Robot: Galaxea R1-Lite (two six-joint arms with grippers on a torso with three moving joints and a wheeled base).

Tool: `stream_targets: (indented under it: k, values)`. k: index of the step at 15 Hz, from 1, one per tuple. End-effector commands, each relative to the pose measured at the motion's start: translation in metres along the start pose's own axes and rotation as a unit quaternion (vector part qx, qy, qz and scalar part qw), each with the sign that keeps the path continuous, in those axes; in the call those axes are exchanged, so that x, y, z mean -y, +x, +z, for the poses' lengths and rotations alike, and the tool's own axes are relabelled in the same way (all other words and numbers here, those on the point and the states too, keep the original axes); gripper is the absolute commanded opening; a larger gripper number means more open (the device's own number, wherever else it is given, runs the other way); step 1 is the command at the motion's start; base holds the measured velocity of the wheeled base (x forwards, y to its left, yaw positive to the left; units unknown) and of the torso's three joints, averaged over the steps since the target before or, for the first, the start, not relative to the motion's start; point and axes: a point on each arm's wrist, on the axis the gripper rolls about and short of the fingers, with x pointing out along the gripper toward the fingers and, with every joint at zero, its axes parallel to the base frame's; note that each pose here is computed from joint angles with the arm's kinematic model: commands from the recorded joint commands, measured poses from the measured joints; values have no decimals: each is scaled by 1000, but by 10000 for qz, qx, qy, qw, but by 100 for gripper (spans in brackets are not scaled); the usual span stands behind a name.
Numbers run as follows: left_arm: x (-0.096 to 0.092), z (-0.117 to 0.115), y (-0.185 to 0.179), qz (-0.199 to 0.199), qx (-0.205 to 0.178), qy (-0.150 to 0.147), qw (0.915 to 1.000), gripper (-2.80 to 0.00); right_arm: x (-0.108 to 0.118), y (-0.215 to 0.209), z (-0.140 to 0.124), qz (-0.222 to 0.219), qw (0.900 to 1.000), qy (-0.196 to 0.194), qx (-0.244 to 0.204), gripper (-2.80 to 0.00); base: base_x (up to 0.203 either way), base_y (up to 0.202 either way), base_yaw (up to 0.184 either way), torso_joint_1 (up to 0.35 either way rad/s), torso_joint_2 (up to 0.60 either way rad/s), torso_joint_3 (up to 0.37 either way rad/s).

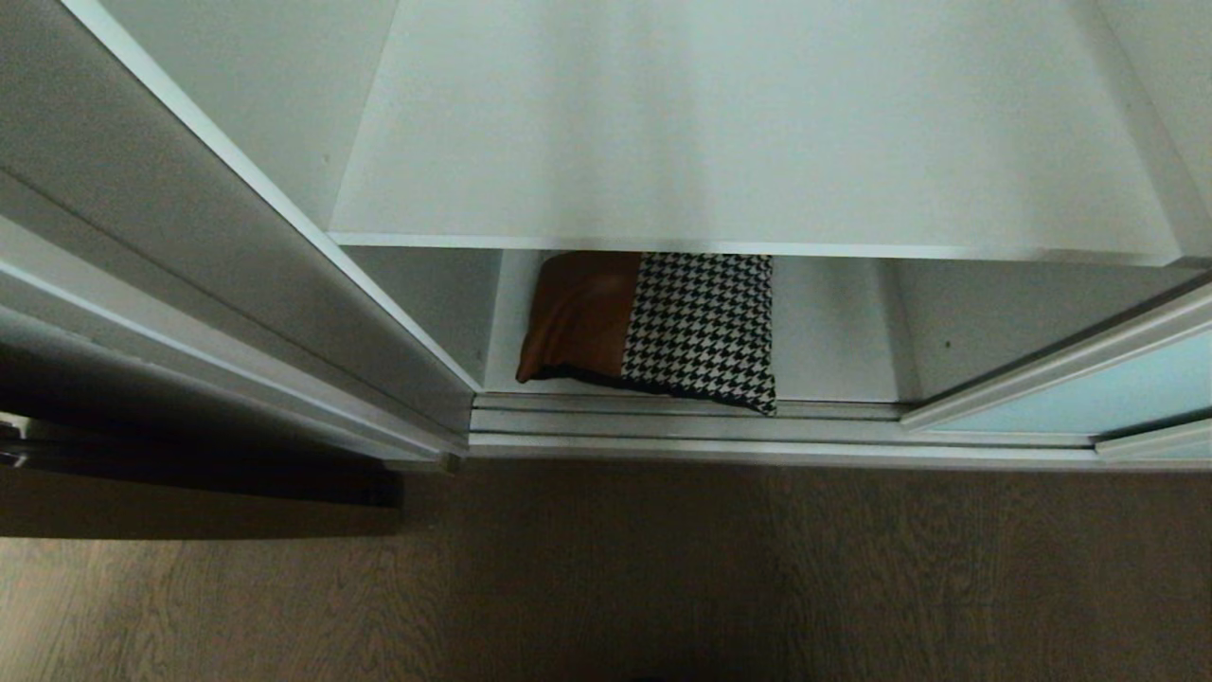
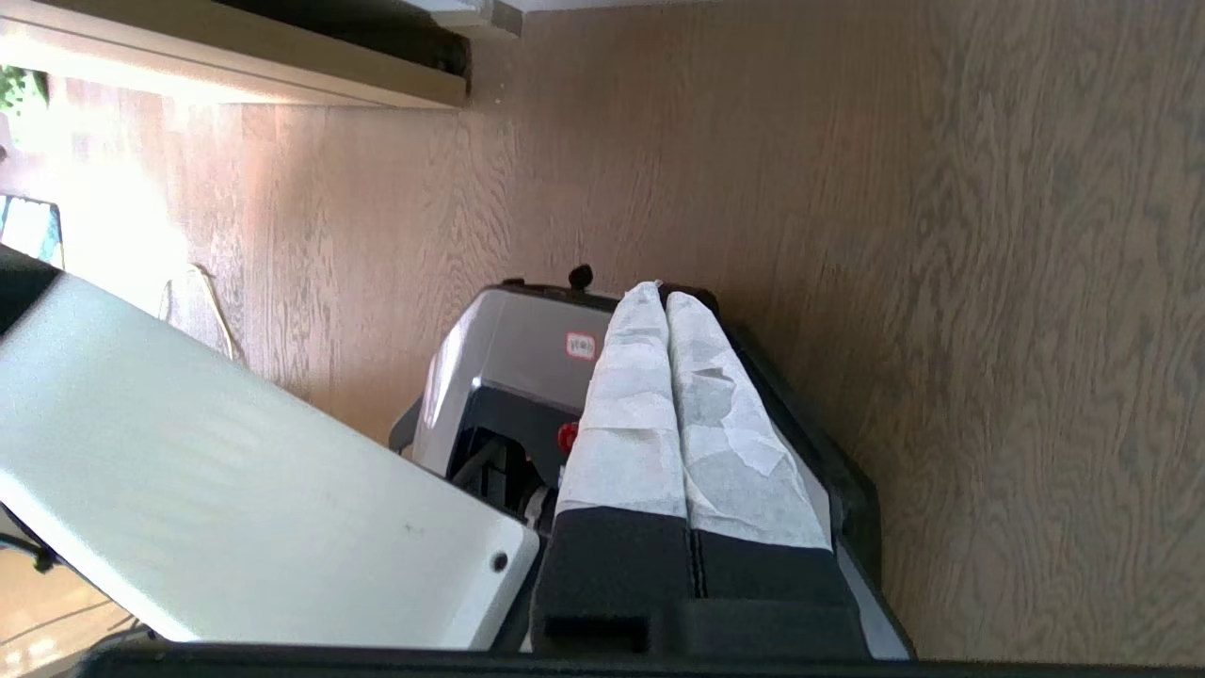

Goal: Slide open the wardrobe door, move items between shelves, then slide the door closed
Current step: Close the door

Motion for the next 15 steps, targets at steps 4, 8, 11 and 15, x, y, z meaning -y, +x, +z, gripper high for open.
stream_targets:
  k: [4, 8, 11, 15]
  values:
    - [0, -1, 0, 1, -30, 4, 10000, -280, -2, -3, -1, 10, 10000, -29, 59, -280, 0, 0, 0, 0, 0, 0]
    - [0, -1, 0, 2, -30, 4, 10000, -280, -3, -7, -1, -259, 9989, -160, 350, -280, 0, 0, 0, 0, 0, 0]
    - [0, -1, 0, 2, -30, -1, 10000, -280, -1, -8, 4, -844, 9934, -561, 541, -280, 0, 0, 0, 0, 0, 0]
    - [0, -1, 0, 2, -30, 4, 10000, -280, 6, -7, -6, -1567, 9789, -957, 896, -280, 0, 0, 0, 0, 0, 0]
